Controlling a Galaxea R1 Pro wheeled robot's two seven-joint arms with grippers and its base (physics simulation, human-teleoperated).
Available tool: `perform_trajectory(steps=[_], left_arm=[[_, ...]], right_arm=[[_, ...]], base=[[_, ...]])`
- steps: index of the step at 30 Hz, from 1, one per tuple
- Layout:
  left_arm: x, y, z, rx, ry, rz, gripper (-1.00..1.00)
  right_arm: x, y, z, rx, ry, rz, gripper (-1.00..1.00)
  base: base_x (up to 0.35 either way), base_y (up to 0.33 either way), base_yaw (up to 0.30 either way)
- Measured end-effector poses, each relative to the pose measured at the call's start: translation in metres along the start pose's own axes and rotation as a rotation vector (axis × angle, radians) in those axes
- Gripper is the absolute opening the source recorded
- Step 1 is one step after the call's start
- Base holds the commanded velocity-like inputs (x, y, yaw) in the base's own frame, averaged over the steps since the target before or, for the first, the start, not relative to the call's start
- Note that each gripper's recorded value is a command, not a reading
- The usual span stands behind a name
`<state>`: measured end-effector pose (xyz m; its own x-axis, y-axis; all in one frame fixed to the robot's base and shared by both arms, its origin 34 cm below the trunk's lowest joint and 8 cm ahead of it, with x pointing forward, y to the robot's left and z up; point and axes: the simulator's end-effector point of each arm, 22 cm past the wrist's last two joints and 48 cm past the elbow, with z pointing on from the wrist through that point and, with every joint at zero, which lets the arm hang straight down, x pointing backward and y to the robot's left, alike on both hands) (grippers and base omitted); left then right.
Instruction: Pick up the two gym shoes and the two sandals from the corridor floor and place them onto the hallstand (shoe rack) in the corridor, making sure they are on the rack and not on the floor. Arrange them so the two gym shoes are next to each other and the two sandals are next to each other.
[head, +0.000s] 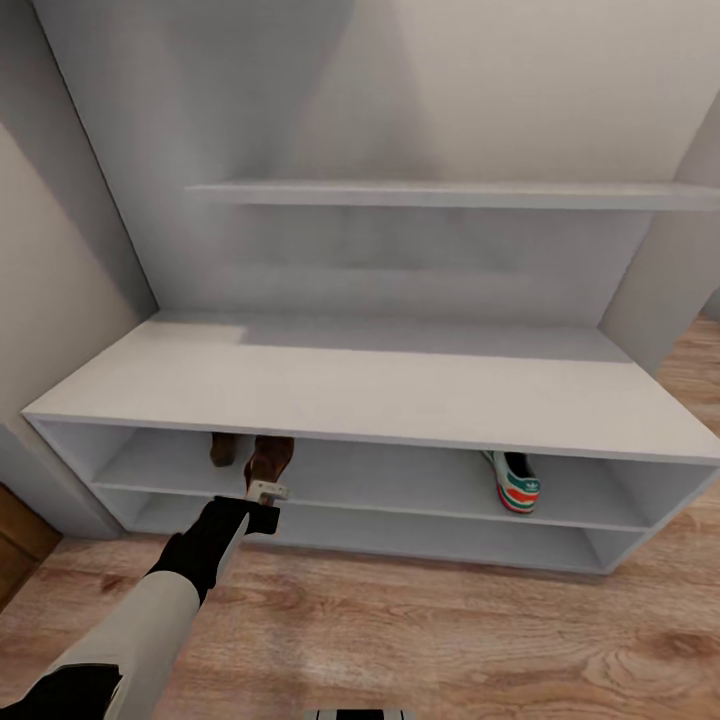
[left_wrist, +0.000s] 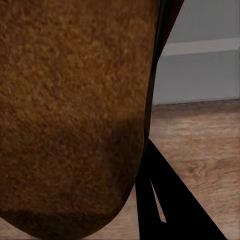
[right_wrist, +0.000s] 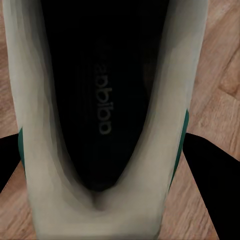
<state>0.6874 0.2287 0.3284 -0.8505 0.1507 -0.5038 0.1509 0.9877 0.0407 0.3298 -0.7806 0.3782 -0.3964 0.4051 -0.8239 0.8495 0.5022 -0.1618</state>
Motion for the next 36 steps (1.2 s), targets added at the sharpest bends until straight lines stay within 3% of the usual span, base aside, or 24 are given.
perform_trajectory(steps=[36], left_arm=[[0.0046,0.0019,0.001,-0.004,0.006,0.001,-1.0]], right_arm=[[0.0,0.0,0.0,0.0,0.0,0.0,-1.0]], base=[[0.106,0.042,0.0]])
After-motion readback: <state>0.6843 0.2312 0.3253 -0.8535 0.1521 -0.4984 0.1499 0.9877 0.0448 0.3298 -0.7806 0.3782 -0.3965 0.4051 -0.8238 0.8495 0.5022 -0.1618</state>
